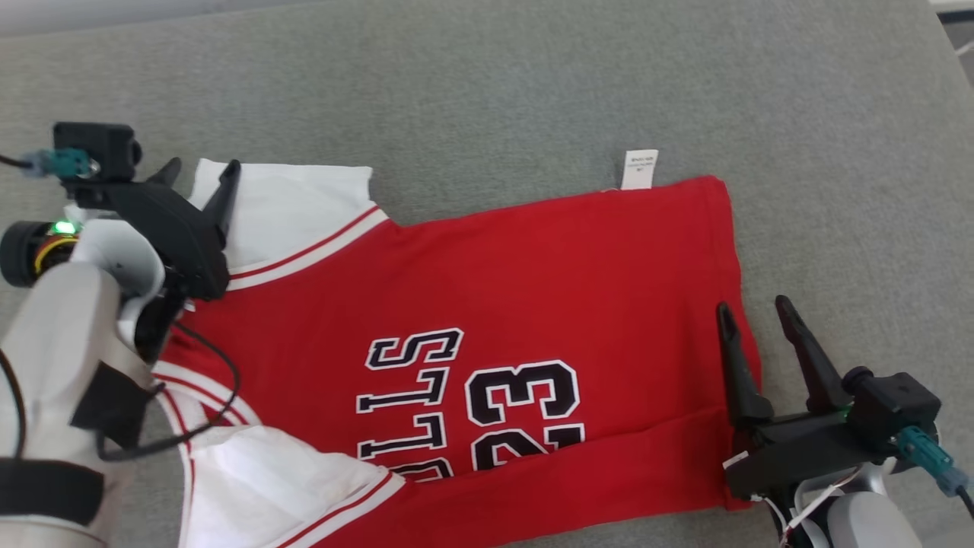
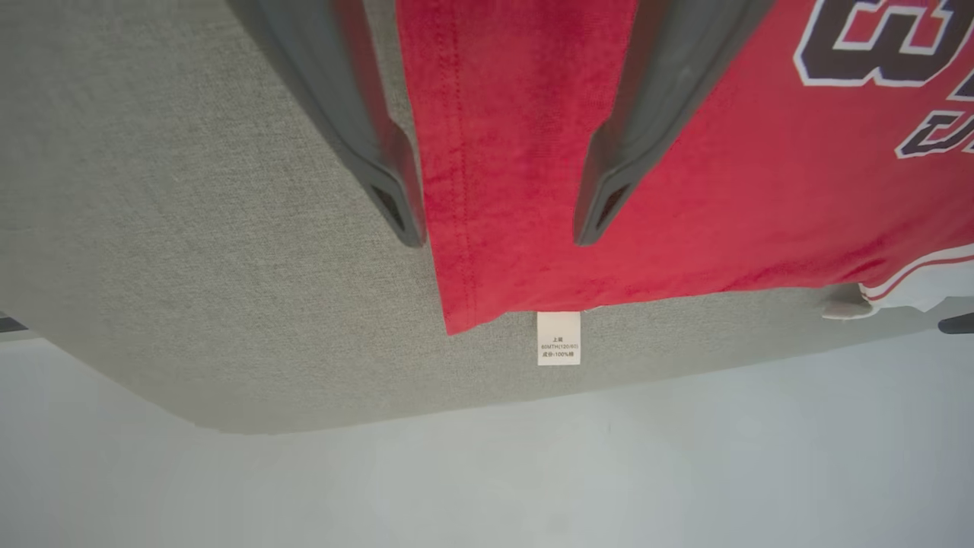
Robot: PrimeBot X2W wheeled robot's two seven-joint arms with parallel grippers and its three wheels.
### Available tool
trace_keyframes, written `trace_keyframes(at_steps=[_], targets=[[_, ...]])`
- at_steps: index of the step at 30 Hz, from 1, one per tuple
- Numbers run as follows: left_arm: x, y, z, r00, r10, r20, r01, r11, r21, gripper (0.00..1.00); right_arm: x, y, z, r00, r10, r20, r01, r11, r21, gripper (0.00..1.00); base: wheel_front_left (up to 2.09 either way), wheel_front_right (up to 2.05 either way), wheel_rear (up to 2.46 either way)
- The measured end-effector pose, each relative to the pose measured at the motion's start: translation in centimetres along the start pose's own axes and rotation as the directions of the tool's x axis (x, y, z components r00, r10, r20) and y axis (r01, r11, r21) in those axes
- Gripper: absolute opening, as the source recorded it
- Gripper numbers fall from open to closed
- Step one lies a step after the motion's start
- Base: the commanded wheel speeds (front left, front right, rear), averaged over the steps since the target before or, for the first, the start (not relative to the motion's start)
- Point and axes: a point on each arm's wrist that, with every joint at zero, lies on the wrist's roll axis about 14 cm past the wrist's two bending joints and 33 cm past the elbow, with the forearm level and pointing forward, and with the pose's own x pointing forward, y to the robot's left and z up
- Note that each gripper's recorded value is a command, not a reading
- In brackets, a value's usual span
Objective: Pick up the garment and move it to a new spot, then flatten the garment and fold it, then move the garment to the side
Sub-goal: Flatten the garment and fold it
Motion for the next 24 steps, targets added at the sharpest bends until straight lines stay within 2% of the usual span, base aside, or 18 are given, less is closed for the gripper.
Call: trace_keyframes(at_steps=[9,10,11,12,13,14,24], targets=[[2.3,0.4,-2.7,0.985,-0.026,-0.171,0.022,1.000,-0.022,1.00,-0.1,-0.7,-0.9,1.000,-0.023,-0.015,0.023,1.000,0.012,1.00,0.00,0.00,0.00],[2.4,0.4,-2.8,0.984,-0.028,-0.177,0.024,0.999,-0.028,0.91,-0.1,-0.8,-0.9,1.000,-0.026,-0.014,0.026,1.000,0.013,1.00,0.00,0.00,0.00],[2.5,0.4,-2.9,0.982,-0.028,-0.185,0.023,0.999,-0.029,0.74,-0.1,-1.0,-1.0,0.999,-0.028,-0.015,0.028,0.999,0.014,1.00,0.00,0.00,0.00],[2.5,0.5,-3.0,0.981,-0.026,-0.193,0.021,0.999,-0.032,0.21,-0.1,-1.1,-1.0,0.999,-0.030,-0.015,0.030,0.999,0.016,1.00,0.00,0.00,0.00],[2.5,0.5,-3.1,0.979,-0.028,-0.202,0.020,0.999,-0.043,0.21,0.0,-1.2,-0.9,0.999,-0.031,-0.015,0.031,0.999,0.016,1.00,0.00,0.00,0.00],[2.5,0.5,-3.1,0.979,-0.029,-0.204,0.020,0.999,-0.047,0.00,0.2,-1.3,-0.8,0.999,-0.031,-0.012,0.031,0.999,0.022,1.00,0.00,0.00,0.00],[2.8,-0.4,-1.8,0.985,-0.055,-0.161,0.048,0.998,-0.045,0.00,4.9,-5.8,0.4,0.998,-0.028,-0.056,0.025,0.998,-0.050,1.00,0.00,0.00,0.00]])
